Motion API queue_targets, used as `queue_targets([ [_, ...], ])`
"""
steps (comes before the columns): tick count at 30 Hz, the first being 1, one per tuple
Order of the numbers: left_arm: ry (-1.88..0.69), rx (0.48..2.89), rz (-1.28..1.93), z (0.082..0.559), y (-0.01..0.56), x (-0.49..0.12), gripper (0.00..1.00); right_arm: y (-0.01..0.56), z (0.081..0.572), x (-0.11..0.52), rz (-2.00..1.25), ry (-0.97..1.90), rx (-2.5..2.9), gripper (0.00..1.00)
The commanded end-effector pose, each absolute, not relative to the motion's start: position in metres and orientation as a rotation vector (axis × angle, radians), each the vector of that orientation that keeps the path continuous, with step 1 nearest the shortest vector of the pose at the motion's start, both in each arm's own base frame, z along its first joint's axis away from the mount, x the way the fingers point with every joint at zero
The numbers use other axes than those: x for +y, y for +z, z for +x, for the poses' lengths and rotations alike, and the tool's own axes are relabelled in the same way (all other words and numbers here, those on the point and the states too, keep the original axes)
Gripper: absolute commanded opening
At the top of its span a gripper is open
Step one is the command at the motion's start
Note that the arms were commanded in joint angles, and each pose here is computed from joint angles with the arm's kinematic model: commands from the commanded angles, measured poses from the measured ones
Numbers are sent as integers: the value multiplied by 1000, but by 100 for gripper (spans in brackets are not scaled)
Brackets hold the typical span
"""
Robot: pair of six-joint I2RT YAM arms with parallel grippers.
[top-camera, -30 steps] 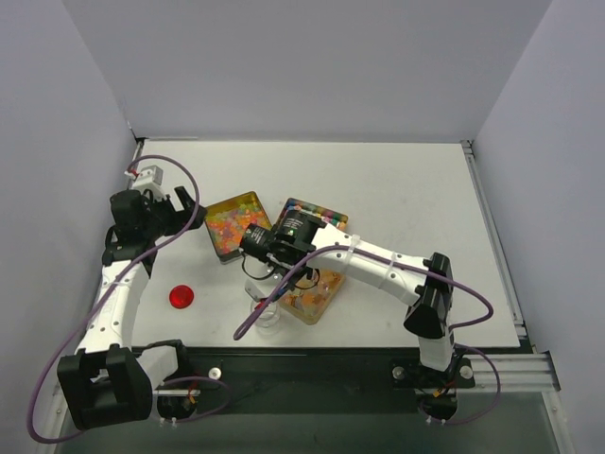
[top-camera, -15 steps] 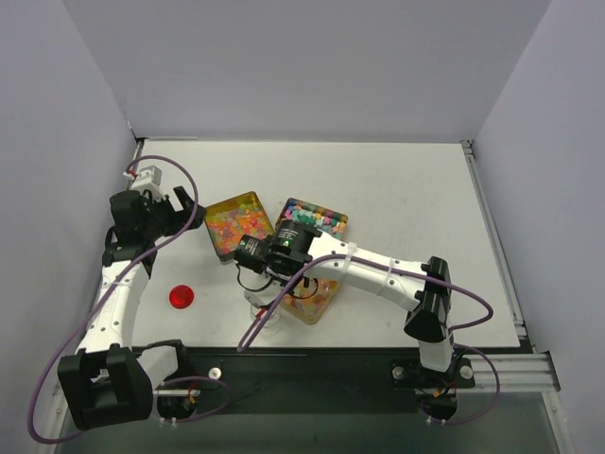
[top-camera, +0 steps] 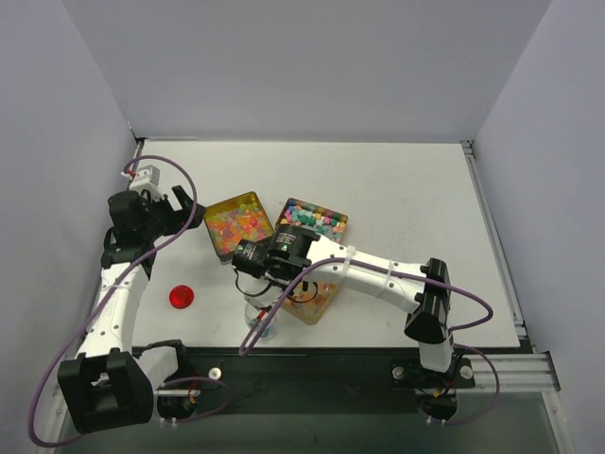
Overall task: Pack the candies
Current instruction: Place the fake candies in the packing bottle.
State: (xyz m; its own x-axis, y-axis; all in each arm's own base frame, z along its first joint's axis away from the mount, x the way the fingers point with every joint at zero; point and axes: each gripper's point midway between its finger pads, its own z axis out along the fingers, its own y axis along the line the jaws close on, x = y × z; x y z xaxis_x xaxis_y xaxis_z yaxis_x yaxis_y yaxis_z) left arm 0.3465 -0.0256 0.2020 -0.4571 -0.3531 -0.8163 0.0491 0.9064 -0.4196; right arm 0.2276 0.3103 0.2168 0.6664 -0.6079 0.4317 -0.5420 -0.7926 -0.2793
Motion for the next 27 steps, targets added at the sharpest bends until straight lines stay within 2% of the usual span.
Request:
queue_targets([
  [1,-468,1924,-206,351,222,-23,97,229,229,299,-2757,-893,916,0],
  [20,-513,1909,-182,350,229,-30,97,249,222,309,-2687,-946,853,0],
  [23,-622,1854,-107,351,247,-46,97,257,230,305,-2609,-877,972,0],
  [27,-888,1848,31,334,262,-87,97,257,252,285,-2446,-663,1314,0],
])
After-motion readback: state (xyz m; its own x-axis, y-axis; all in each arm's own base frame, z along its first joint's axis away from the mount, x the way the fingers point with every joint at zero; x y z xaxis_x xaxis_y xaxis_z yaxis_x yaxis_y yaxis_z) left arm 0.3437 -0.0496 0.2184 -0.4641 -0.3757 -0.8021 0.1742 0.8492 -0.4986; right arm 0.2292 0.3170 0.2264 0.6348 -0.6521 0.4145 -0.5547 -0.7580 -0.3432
